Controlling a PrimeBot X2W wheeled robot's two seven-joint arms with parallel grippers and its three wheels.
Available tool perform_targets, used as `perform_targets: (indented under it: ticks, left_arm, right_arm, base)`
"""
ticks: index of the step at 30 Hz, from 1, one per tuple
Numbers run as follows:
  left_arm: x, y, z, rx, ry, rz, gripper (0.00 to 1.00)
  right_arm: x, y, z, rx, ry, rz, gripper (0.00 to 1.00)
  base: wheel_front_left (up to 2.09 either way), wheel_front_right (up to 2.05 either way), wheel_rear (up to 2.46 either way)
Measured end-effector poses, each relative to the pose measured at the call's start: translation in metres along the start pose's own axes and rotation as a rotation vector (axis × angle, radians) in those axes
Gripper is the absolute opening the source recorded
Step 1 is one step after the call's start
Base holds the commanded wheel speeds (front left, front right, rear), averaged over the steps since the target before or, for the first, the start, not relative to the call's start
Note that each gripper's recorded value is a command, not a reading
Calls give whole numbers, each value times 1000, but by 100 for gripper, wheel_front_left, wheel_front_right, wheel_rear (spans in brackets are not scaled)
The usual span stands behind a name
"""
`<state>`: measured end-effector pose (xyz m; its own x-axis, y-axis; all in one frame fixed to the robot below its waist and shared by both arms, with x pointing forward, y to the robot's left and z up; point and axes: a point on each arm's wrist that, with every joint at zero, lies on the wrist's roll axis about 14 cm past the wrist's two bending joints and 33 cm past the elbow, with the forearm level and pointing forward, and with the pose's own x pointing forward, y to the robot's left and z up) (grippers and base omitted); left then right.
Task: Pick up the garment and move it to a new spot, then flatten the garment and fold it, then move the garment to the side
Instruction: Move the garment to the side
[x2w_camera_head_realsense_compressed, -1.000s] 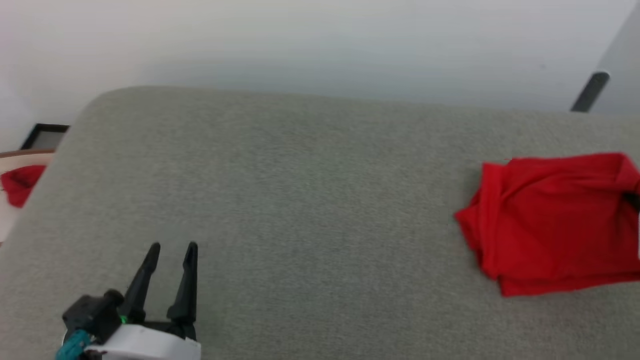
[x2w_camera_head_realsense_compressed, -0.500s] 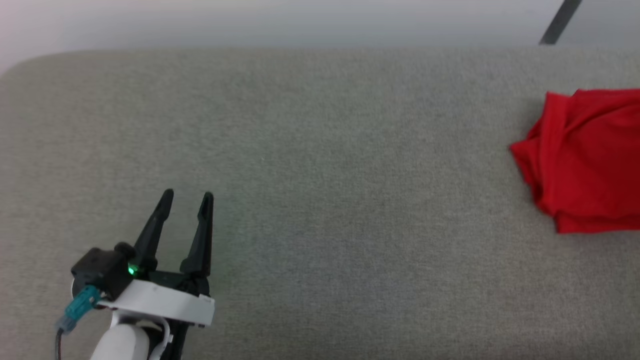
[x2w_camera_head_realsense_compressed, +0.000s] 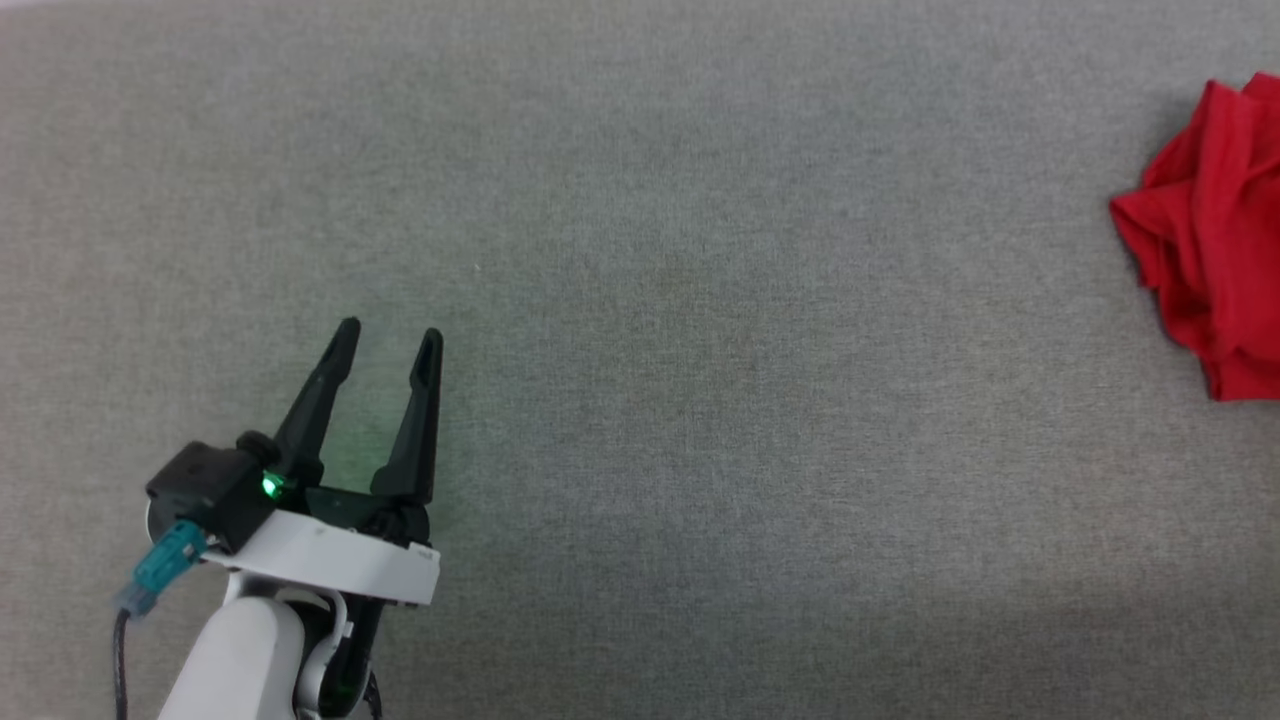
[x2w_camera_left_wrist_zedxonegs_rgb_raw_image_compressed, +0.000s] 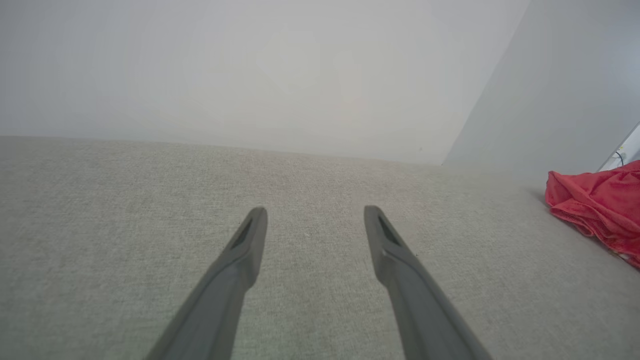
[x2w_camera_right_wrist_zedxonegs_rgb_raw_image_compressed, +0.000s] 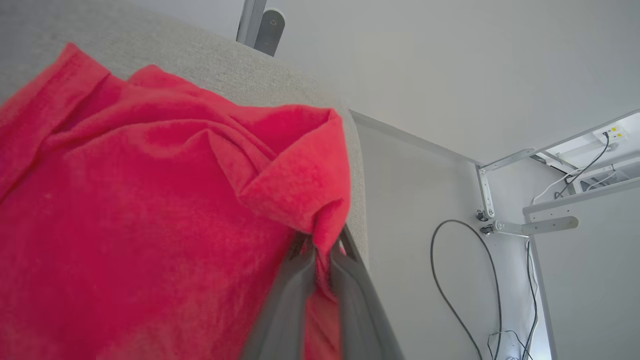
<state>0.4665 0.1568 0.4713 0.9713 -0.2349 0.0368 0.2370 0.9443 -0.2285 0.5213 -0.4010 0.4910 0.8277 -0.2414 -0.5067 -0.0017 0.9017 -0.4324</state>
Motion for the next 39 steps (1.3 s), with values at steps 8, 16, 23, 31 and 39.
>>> perform_targets:
  ticks: [8, 16, 23, 31, 39]
  left_arm:
    - [3, 5, -9, 3, 23, 7, 100]
    - [-3, 7, 1, 14, 8, 15, 100]
    - [-20, 9, 12, 23, -2, 40, 100]
    - [-50, 18, 28, 42, -23, 89, 100]
    - [-89, 28, 43, 57, -52, 146, 100]
  right_arm:
    - [18, 3, -14, -14, 5, -14, 11]
    - [10, -2, -3, -6, -53, -36, 100]
    - [-10, 2, 17, 36, -150, -21, 100]
    - [-44, 15, 41, 129, -313, 21, 100]
    - [-89, 52, 57, 196, -504, 110, 100]
  base:
    - [0, 0, 0]
    - [0, 0, 0]
    - [0, 0, 0]
    - [0, 0, 0]
    - [0, 0, 0]
